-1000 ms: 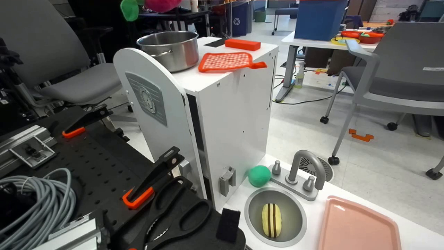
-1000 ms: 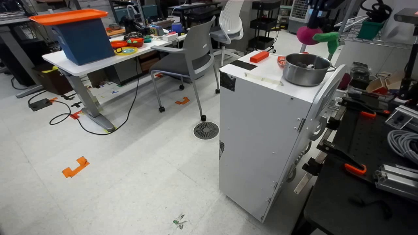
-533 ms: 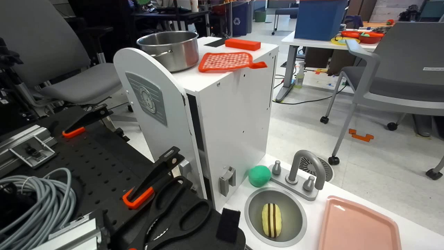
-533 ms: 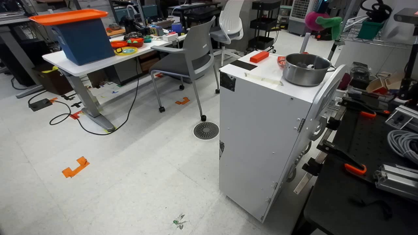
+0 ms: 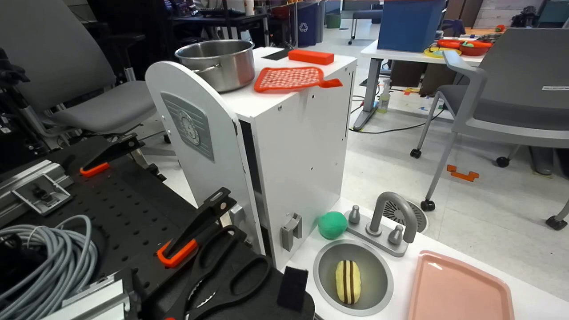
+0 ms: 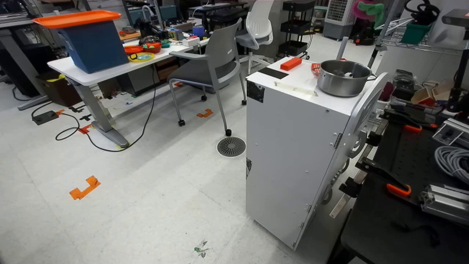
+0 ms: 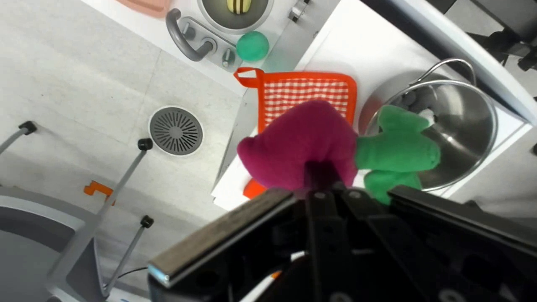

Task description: Take the plush toy out of the pot

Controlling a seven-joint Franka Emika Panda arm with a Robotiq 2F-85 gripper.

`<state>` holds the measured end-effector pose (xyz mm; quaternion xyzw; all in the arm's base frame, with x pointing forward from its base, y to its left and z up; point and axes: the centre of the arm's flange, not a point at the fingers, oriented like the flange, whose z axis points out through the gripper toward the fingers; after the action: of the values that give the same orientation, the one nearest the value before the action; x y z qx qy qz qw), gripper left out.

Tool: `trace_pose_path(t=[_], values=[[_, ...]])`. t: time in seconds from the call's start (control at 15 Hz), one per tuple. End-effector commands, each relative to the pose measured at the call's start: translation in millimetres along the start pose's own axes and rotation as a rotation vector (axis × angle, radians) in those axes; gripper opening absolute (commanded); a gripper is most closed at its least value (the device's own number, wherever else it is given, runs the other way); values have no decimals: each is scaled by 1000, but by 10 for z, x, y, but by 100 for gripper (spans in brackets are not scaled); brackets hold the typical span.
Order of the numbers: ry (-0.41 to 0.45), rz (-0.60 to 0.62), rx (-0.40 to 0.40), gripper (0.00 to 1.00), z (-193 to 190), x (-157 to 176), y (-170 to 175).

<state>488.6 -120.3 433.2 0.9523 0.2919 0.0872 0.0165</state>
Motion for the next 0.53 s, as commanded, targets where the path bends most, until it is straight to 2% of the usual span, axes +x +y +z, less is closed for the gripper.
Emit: trace_pose_path(t=[0.0,0.27,0.47], values=[[12,108,-23,0,-12,8,311],[-7,183,-31,0,55,-27,486],[-33,186,-40,0,149,7,413]])
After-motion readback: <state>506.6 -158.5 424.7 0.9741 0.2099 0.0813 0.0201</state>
